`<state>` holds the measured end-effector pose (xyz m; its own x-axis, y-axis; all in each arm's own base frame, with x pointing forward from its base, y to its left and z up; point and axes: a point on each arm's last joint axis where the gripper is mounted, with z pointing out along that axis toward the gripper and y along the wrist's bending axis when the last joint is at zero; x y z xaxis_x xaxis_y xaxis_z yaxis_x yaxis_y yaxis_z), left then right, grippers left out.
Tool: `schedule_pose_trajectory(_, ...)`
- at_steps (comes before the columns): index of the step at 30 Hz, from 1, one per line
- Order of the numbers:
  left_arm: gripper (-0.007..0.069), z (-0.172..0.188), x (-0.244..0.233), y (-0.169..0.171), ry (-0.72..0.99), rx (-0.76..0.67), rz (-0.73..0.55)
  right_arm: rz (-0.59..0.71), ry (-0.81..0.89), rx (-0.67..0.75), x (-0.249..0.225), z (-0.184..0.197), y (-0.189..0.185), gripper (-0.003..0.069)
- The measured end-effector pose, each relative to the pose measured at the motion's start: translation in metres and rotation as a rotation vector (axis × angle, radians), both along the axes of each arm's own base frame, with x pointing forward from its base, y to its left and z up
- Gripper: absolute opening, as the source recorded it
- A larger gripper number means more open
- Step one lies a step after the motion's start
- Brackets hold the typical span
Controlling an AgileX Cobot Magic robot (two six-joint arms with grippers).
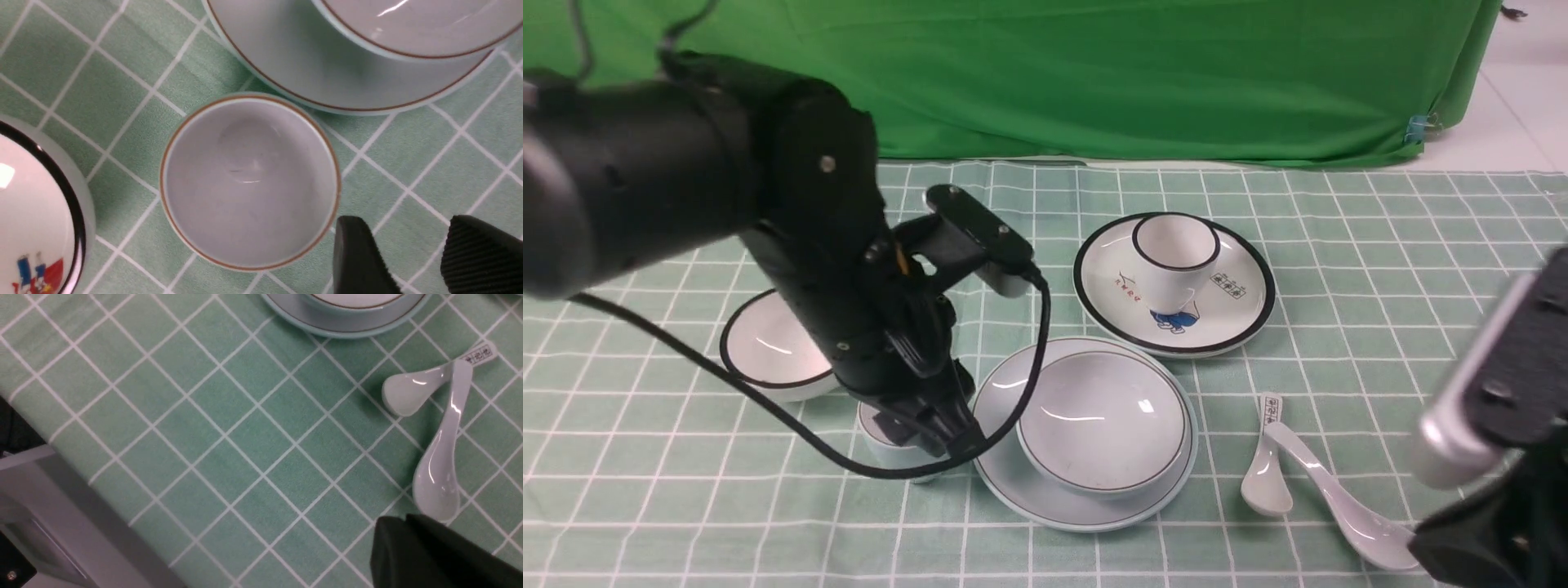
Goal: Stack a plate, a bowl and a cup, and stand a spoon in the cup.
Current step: Use the left arm to grab a blue teacup, then use the left arm to put the blue teacup into the blue rice bowl in the middle
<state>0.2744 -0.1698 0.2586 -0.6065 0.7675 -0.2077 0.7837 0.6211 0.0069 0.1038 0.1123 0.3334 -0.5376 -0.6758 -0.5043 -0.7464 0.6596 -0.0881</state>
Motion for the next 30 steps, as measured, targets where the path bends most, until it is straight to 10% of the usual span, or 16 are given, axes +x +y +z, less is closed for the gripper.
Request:
schedule_pose_trajectory(7, 0.0372, -0.037, 0.016, -0.007, 0.042, 0.063, -0.028, -0.063, -0.023, 0.089, -0.019, 0.002, -0.023, 0.0075)
schedule_pose_trajectory(15, 0.0086, -0.055, 0.024, -0.007, 0.048, 0.117, -0.051, -0.097, -0.040, 0.149, -0.030, 0.007, -0.036, 0.0087)
schedule_pose_trajectory(25, 0.0030, 0.055, 0.011, -0.043, -0.097, -0.065, -0.139, -0.104, -0.042, 0.159, -0.033, 0.007, -0.040, 0.0088)
schedule_pose_trajectory(30, 0.0030, 0.053, 0.007, -0.074, -0.070, -0.078, -0.212, -0.103, -0.046, 0.163, -0.033, 0.007, -0.040, 0.0090)
